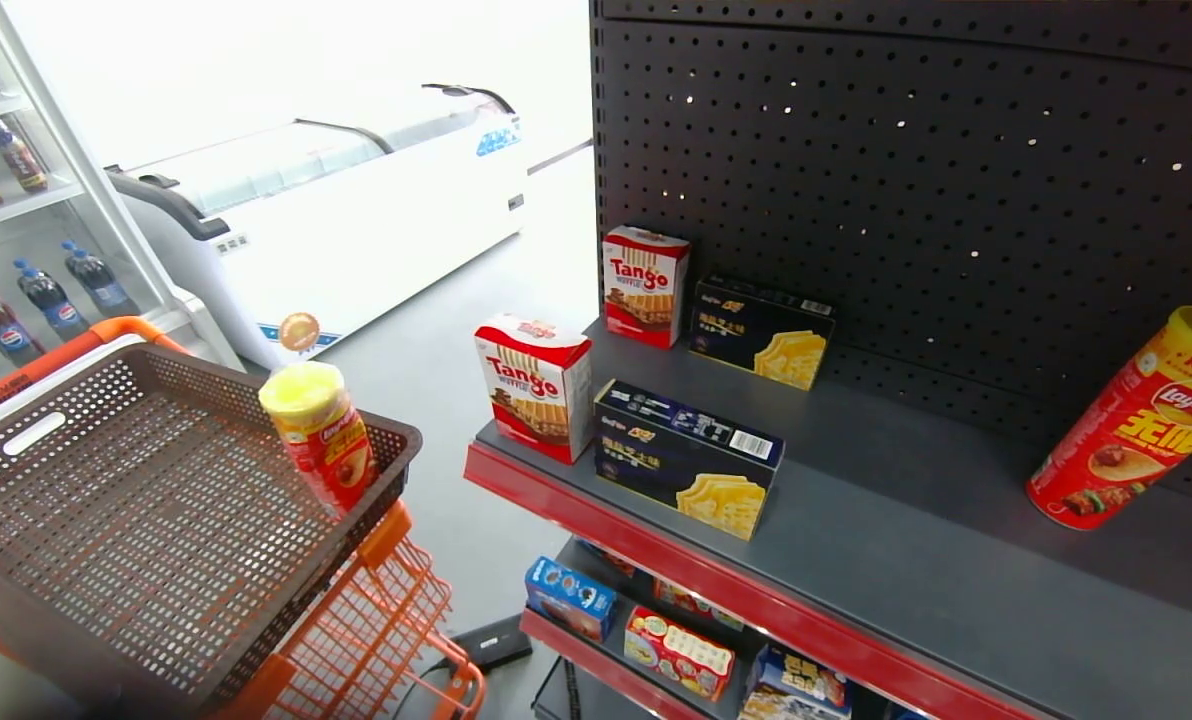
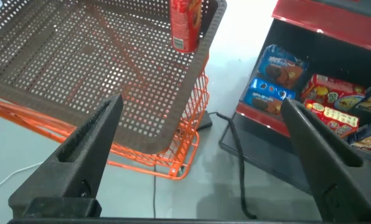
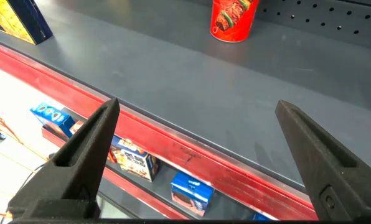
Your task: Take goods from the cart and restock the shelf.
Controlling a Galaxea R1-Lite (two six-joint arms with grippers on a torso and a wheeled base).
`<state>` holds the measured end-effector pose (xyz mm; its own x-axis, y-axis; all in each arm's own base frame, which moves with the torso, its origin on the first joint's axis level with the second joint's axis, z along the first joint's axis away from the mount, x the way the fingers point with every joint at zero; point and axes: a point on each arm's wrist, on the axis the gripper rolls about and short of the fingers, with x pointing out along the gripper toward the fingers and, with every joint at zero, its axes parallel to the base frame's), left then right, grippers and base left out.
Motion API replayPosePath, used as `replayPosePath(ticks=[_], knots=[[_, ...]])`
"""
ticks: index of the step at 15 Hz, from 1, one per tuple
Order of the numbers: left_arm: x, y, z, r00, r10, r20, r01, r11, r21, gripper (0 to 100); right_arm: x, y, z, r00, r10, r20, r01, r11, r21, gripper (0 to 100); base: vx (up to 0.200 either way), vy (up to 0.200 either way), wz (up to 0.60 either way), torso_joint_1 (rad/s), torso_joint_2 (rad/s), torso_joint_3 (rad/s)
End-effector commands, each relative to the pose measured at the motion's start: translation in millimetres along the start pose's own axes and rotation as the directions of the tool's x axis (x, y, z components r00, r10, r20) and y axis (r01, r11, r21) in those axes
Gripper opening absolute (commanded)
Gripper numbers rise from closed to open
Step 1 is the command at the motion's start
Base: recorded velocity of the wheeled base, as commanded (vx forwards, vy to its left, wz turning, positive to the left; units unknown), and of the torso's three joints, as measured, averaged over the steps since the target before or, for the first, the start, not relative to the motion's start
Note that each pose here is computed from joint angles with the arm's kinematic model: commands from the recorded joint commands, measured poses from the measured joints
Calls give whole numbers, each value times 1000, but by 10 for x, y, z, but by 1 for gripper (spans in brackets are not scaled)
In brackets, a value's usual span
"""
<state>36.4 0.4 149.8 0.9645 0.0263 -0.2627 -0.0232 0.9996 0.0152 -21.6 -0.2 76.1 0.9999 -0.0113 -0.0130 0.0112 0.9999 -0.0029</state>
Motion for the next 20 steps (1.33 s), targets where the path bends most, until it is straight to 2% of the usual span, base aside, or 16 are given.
replayPosePath(ticks=[1, 6, 7, 8, 10, 13, 20], knots=[[29, -1, -1, 1000, 0, -19, 0, 1000, 1, 100, 0, 0, 0, 1000, 1, 1, -1, 1000, 0, 100, 0, 0, 0, 0, 0, 0], [120, -4, 24, 998, 1, -68, -1, 1000, 1, 100, 0, 0, 0, 1000, 1, 1, -1, 1000, 0, 100, 0, 0, 0, 0, 0, 0], [139, -5, 35, 997, 1, -74, -2, 1000, -4, 100, 0, 0, 0, 1000, 1, 1, -1, 1000, 0, 100, 0, 0, 0, 0, 0, 0], [184, -7, 58, 997, -2, -76, -1, 999, -35, 100, 0, 0, 0, 1000, 1, 1, -1, 1000, 0, 100, 0, 0, 0, 0, 0, 0], [226, -9, 81, 997, -5, -74, 1, 998, -56, 100, 0, 0, 0, 1000, 1, 1, -1, 1000, 0, 100, 0, 0, 0, 0, 0, 0], [260, -12, 58, 995, -6, -99, 1, 999, -53, 100, 0, 0, 0, 1000, 1, 1, -1, 1000, 0, 100, 0, 0, 0, 0, 0, 0], [512, 53, 176, 995, 69, -70, -74, 995, -66, 100, 0, 0, 0, 1000, 1, 1, -1, 1000, 0, 100, 0, 0, 0, 0, 0, 0]])
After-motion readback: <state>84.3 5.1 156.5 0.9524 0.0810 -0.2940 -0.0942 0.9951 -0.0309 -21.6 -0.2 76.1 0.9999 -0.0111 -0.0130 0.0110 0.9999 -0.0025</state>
